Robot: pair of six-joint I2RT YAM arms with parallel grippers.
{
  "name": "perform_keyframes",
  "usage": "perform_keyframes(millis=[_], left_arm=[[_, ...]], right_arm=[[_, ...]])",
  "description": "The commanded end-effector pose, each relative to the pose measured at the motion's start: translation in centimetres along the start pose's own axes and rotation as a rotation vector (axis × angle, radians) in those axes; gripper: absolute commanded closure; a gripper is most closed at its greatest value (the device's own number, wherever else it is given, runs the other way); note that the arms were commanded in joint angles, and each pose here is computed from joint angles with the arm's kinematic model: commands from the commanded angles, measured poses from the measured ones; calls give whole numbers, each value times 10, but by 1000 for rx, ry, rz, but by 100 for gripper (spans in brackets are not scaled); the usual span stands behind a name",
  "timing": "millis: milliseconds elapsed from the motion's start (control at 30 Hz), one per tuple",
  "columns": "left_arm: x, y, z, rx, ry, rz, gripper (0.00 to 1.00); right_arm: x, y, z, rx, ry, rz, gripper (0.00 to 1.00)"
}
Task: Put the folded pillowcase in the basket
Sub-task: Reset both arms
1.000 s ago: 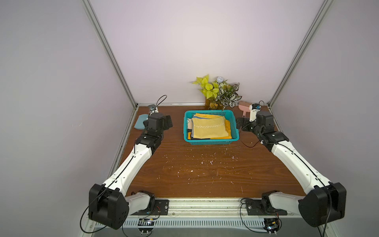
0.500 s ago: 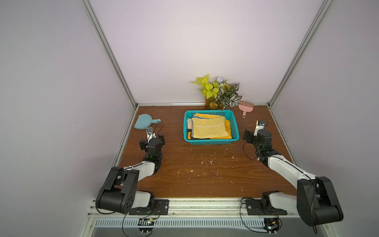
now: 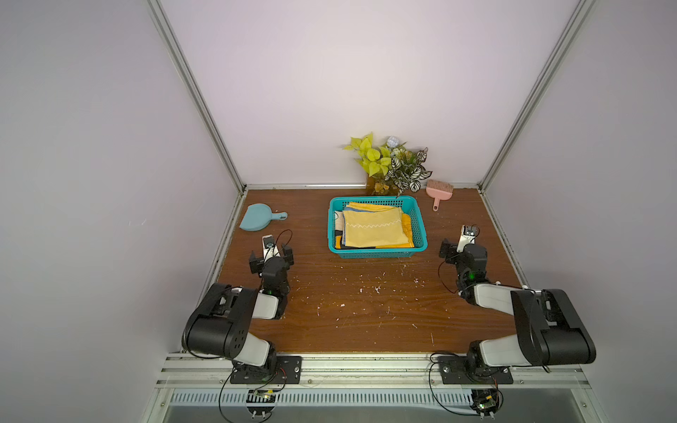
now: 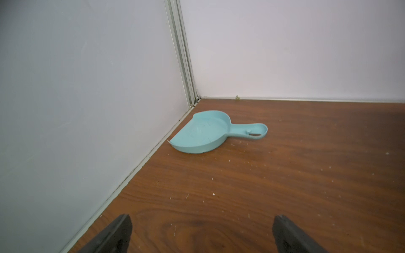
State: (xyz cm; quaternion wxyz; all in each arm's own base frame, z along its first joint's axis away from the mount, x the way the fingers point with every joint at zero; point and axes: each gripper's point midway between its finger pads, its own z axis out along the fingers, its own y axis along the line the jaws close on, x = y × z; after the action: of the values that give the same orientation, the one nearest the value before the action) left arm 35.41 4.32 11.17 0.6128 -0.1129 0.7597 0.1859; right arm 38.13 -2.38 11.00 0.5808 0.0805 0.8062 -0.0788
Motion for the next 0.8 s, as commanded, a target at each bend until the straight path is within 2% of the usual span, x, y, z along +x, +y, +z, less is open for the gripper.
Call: perform_keyframes(millis=[0, 233, 400, 533, 600, 767], left_arm=[[-27, 2, 2, 0, -95, -60, 1], [-26, -1, 1, 42, -102, -59, 1], [-25, -2, 2, 56, -99, -63, 1], [-24, -9, 0, 110, -107, -60, 1], [-18, -4, 2, 141, -107, -95, 1], [-18, -4, 1, 144, -113, -93, 1]], right_arm=[[-27, 1, -11, -33, -165, 30, 1], [-16, 8, -32, -112, -274, 12, 1], [-10, 19, -19, -149, -205, -22, 0], [-11, 18, -18, -143, -208, -18, 0], [-11, 18, -18, -143, -206, -18, 0], [-11, 18, -18, -143, -206, -18, 0]])
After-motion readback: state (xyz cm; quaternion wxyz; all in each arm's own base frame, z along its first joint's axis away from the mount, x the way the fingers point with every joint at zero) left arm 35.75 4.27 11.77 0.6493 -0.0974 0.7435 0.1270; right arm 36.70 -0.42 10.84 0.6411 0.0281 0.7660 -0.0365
